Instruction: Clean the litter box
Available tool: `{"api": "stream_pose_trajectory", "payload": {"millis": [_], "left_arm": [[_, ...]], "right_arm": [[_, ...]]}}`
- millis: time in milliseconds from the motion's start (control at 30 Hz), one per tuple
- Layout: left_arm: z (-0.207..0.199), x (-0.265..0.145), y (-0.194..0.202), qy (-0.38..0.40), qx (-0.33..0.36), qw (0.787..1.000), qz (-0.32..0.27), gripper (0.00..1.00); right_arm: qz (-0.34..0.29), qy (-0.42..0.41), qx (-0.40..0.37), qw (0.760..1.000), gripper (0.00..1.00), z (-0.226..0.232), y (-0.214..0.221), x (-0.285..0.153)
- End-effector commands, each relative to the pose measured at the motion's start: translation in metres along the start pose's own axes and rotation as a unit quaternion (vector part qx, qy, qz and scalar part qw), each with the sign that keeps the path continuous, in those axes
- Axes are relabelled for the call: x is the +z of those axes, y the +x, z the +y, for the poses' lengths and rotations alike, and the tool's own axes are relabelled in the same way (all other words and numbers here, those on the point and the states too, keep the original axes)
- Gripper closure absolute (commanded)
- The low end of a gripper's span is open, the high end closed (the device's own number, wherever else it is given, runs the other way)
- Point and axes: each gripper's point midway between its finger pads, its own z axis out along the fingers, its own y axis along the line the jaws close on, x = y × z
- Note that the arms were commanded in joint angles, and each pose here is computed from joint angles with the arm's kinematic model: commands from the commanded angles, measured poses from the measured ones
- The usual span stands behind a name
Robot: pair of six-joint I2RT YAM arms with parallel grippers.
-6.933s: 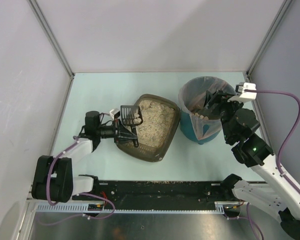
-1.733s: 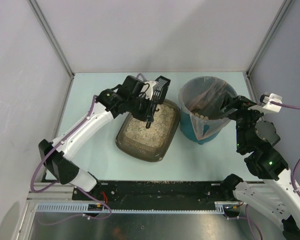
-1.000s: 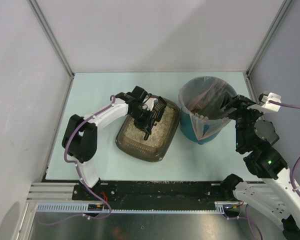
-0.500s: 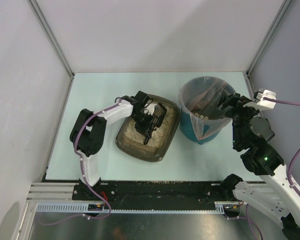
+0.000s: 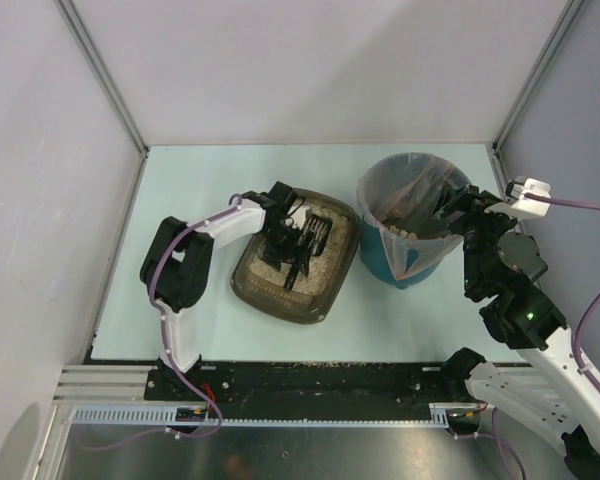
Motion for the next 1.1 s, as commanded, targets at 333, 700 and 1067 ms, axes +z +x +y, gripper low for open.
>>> {"api": "stream_pose_trajectory", "payload": {"millis": [333, 700, 1067], "left_arm": [[-0.013, -0.098, -0.059, -0.081, 0.047, 0.977, -0.191, 0.06], [-0.021, -0.224, -0.096, -0.118, 0.019, 0.907, -0.403, 0.06], [0.049, -0.346, -0.057, -0.164, -0.159, 0.792, -0.566, 0.06]], "right_arm": [[0.004, 0.044, -0.007, 0.999, 0.21, -0.018, 0.002, 0.004], [-0.020, 0.071, -0.018, 0.997, 0.21, -0.044, -0.016, 0.001], [-0.030, 0.063, -0.031, 0.997, 0.20, -0.043, -0.023, 0.000]]}}
